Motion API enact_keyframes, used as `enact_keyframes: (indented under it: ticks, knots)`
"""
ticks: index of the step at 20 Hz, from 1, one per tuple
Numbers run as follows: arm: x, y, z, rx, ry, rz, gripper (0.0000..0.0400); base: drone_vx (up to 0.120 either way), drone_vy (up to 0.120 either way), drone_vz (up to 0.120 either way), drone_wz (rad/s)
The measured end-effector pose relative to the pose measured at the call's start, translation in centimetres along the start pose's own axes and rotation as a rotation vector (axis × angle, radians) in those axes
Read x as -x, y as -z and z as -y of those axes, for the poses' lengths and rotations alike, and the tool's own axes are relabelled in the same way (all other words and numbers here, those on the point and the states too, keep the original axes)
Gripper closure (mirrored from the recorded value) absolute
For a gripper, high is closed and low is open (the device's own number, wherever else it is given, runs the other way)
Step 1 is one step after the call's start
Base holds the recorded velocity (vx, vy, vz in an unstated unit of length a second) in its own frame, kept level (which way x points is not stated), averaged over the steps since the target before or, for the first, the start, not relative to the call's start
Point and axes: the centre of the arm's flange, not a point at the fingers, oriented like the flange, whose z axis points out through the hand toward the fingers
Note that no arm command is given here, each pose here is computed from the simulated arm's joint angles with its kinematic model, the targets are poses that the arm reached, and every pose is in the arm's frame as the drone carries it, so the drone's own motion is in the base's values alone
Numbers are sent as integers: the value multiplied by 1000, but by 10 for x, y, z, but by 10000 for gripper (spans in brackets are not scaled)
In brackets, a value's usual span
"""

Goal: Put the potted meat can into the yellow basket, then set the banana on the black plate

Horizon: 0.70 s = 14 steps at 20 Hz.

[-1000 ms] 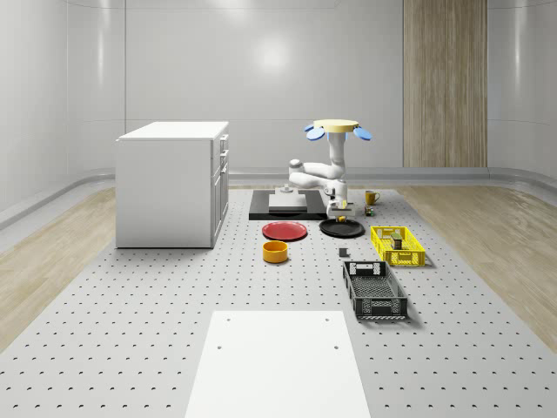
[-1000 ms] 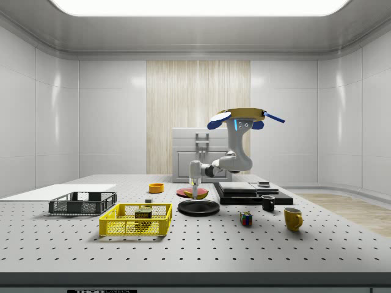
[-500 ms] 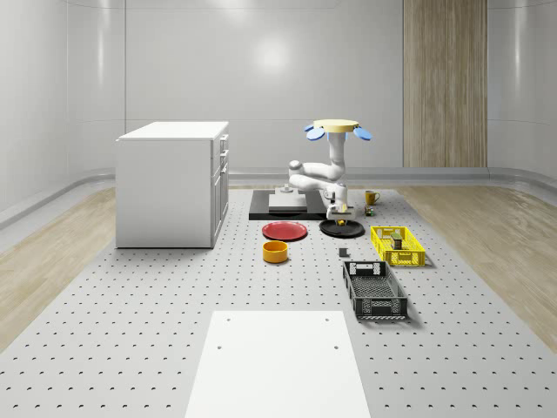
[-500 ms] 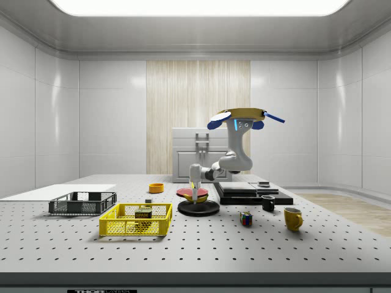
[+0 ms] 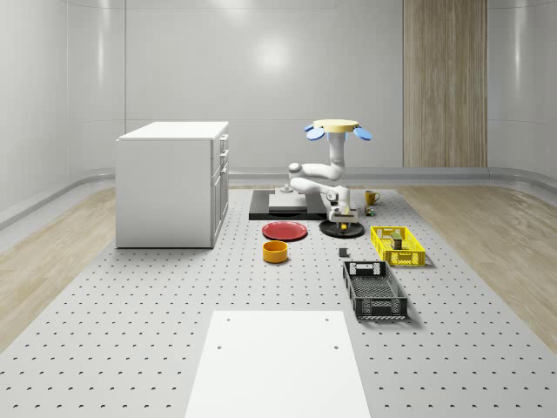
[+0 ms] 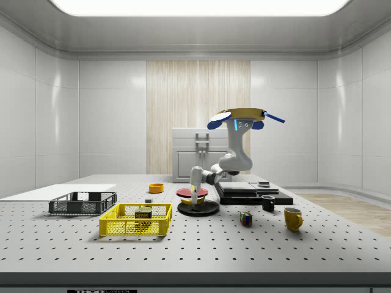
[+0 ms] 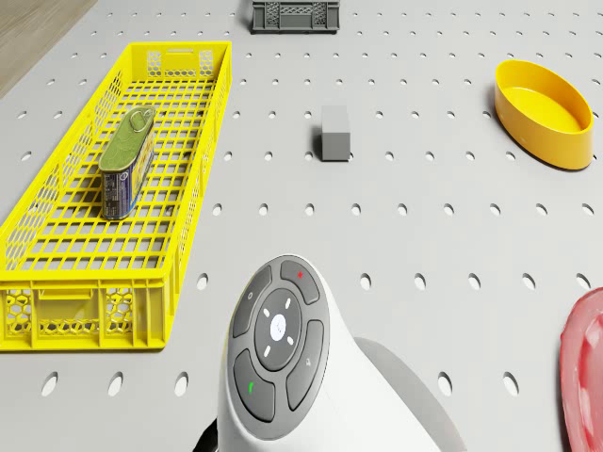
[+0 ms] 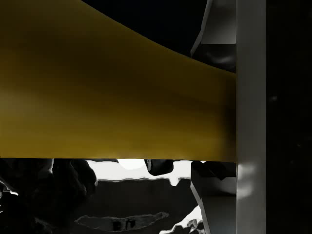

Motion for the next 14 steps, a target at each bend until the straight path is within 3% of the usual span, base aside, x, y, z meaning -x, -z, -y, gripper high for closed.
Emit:
enact_keyframes:
  ticks: [5,14]
  knots:
    - [-7,12,-8,20,-4,56,26,0,0,0,0]
    - [-13,39,-12,31,-3,87,3,0,0,0,0]
